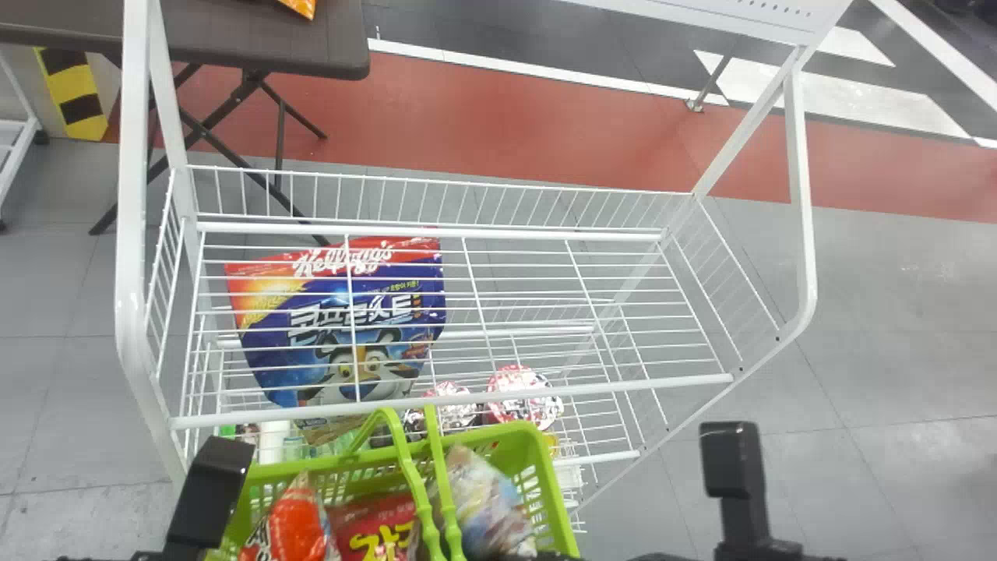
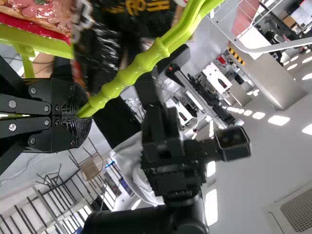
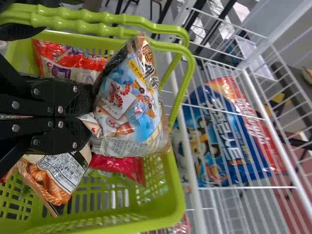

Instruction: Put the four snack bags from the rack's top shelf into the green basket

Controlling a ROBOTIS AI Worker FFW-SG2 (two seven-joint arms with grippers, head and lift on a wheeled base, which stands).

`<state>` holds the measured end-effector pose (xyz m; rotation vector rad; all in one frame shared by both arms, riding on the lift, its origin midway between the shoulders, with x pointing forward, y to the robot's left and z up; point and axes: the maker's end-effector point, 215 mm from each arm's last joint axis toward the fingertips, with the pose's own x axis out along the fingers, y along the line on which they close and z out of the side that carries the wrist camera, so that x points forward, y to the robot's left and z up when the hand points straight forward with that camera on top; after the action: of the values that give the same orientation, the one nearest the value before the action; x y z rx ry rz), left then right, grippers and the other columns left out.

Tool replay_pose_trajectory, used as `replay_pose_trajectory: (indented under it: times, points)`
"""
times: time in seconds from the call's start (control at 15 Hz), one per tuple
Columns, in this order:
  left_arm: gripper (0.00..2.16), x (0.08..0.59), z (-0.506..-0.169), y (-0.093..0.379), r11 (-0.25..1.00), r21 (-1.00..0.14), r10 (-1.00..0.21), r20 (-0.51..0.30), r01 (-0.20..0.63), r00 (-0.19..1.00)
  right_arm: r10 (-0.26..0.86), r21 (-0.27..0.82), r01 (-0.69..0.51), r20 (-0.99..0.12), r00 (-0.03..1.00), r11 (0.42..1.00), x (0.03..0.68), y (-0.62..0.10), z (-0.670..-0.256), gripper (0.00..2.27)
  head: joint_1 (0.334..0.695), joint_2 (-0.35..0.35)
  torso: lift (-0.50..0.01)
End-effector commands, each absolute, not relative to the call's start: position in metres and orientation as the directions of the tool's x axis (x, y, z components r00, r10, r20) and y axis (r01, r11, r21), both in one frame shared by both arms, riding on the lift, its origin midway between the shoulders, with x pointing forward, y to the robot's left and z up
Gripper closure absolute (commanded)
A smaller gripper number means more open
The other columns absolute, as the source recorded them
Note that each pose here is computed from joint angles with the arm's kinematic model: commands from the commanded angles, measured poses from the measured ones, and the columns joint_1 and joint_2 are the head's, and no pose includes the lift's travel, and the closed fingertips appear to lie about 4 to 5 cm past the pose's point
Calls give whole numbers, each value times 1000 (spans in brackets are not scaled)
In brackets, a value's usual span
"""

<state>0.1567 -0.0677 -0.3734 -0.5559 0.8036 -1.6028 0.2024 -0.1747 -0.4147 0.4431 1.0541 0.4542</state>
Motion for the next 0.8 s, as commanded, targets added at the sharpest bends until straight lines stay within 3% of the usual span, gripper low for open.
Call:
replay_pose_trajectory:
  times: [0.0, 0.13, 0.2, 0.27, 0.53, 0.73]
  points:
    - [1666, 156, -373, -66, -65, -759, -980, -75, 648, -186, 526, 530, -103, -760, 382, 842, 194, -179, -437, 1754, 695, -350, 0]
    - [1666, 155, -372, -67, -66, -758, -980, -74, 649, -186, 483, 482, -107, -785, 388, 869, 199, -193, -440, 576, 695, -350, 0]
    - [1666, 154, -371, -66, -67, -756, -980, -74, 651, -187, 468, 466, -105, -793, 390, 878, 200, -199, -441, 147, 695, -350, 0]
    - [1666, 155, -370, -66, -66, -756, -980, -74, 651, -185, 461, 463, -97, -794, 396, 881, 201, -205, -440, 43, 695, -350, 0]
    - [1663, 154, -371, -68, -64, -755, -979, -78, 653, -186, 536, 565, -100, -693, 483, 819, 211, -207, -399, 46, 695, -350, 0]
    - [1663, 153, -370, -70, -66, -753, -979, -78, 655, -189, 568, 602, -95, -673, 473, 793, 208, -196, -401, 33, 695, -350, 0]
